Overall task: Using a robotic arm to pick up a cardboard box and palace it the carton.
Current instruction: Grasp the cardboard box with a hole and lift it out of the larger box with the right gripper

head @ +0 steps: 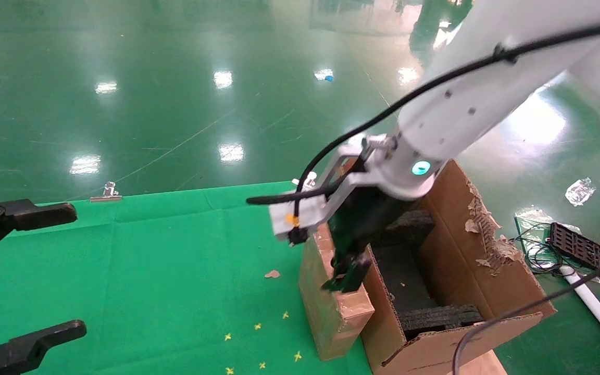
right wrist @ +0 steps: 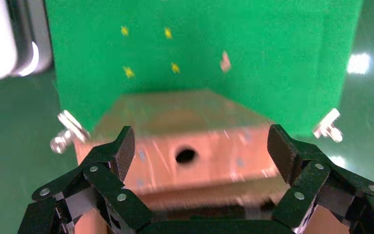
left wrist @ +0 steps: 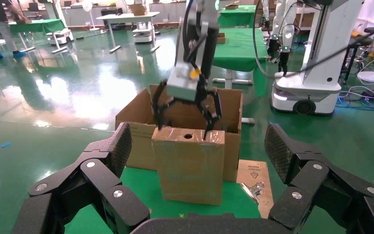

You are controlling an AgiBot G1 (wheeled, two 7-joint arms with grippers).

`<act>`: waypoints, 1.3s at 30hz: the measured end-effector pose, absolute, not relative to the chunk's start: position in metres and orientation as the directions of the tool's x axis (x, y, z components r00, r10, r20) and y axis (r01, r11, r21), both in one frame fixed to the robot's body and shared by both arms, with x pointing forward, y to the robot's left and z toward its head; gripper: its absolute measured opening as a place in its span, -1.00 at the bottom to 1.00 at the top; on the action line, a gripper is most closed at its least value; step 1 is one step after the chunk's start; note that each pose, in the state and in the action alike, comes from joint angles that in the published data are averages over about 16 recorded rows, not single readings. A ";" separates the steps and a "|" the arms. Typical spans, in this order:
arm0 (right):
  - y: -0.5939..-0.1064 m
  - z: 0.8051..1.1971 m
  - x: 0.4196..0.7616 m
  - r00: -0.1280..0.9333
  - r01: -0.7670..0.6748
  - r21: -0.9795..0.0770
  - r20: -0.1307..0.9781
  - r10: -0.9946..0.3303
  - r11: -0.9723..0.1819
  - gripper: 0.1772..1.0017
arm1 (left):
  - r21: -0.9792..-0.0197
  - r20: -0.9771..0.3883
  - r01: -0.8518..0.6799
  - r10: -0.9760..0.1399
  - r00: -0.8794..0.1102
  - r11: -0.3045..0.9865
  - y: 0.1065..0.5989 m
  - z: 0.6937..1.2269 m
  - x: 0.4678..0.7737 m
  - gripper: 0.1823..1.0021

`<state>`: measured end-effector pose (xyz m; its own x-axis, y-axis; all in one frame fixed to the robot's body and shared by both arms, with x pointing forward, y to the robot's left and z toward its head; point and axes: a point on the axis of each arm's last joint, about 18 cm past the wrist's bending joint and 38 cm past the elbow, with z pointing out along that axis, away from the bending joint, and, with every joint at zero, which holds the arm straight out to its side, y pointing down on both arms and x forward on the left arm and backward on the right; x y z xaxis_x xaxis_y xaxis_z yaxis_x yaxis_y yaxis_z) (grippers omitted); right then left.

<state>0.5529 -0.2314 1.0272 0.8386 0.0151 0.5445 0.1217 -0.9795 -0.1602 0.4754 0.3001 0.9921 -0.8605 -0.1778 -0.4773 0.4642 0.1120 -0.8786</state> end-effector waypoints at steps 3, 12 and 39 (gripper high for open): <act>-0.235 1.034 0.550 0.835 0.101 -0.125 0.550 0.016 -0.987 1.00 | -0.879 -0.477 0.464 -0.178 -0.861 0.112 0.300 0.992 0.475 1.00; -0.241 1.032 0.549 0.845 0.036 -0.055 0.535 0.001 -0.998 1.00 | -0.879 -0.477 0.464 -0.178 -0.861 0.112 0.300 0.992 0.475 1.00; -0.265 1.043 0.564 0.713 -0.455 -0.391 0.379 -0.590 -0.800 1.00 | -0.879 -0.477 0.464 -0.178 -0.861 0.112 0.300 0.992 0.475 1.00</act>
